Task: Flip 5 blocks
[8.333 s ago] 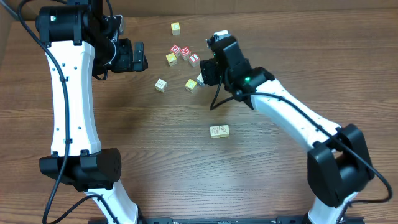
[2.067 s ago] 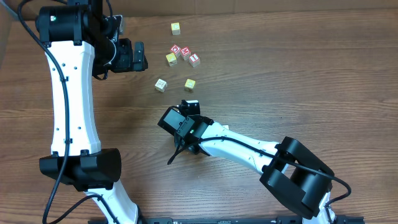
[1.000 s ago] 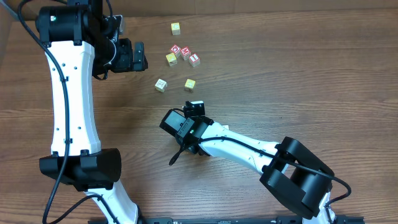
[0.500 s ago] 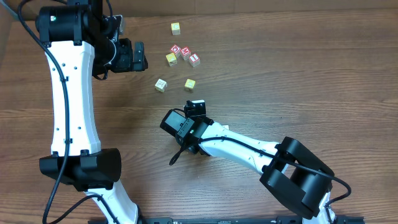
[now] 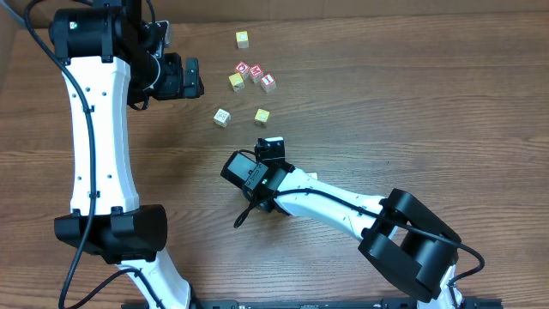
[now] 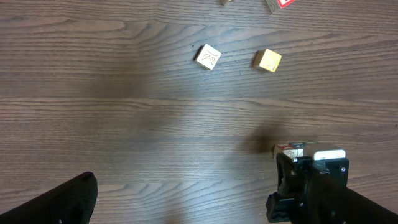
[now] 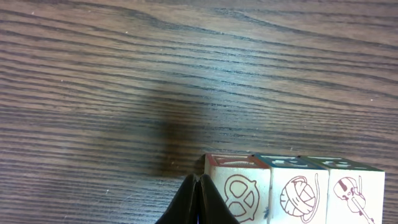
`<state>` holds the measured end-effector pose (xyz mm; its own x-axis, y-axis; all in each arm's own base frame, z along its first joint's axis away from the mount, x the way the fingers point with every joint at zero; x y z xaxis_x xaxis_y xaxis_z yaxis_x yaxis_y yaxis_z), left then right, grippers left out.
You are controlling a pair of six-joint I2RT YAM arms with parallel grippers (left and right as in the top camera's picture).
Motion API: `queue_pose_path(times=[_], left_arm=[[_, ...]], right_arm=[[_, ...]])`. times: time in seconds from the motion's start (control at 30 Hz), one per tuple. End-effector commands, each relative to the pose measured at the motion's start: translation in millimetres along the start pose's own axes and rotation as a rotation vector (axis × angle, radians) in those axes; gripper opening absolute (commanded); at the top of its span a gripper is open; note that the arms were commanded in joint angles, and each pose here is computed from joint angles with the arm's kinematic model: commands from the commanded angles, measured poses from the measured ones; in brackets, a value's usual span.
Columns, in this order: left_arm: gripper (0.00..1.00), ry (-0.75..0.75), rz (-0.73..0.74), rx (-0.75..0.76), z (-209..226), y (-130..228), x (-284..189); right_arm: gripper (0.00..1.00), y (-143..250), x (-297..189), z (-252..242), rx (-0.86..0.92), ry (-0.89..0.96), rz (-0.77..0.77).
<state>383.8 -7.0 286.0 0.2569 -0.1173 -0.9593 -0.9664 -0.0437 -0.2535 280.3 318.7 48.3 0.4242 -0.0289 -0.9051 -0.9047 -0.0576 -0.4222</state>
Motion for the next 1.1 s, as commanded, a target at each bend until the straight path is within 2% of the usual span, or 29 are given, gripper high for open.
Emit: queue_pose_path(times=[0.0, 0.33, 0.53, 0.63, 0.83, 1.07], left_arm=[[1.00, -0.004, 0.016, 0.015, -1, 0, 5], [1.00, -0.004, 0.017, 0.015, -1, 1, 5], [1.00, -0.004, 0.016, 0.015, -1, 0, 5], [1.00, -0.004, 0.016, 0.015, -1, 0, 5], [1.00, -0.004, 0.016, 0.015, -1, 0, 5], [1.00, -0.004, 0.016, 0.015, -1, 0, 5]], right_arm=[[0.04, -8, -7, -1, 0.006, -0.002, -0.029], [0.06, -8, -7, 3, 0.011, -0.020, -0.029], [0.20, -36, -25, 15, -0.027, -0.077, -0.086], [0.39, -63, -46, 18, -0.017, -0.121, -0.142], [0.66, -113, -57, 11, 0.102, -0.204, -0.202], [0.75, -159, -36, -3, 0.229, -0.345, -0.208]])
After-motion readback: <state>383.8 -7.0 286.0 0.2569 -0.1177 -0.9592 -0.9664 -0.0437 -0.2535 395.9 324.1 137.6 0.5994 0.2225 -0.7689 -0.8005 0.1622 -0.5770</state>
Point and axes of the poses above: each gripper's point midway between its finger pads, its own x axis out along the fingers, its own z axis along the line the jaws close on, y = z × x, the point moved 2 cm from there along -x, back along the fingers, and after that the axes turned 2 degrees about x, right-handed, at the moved point
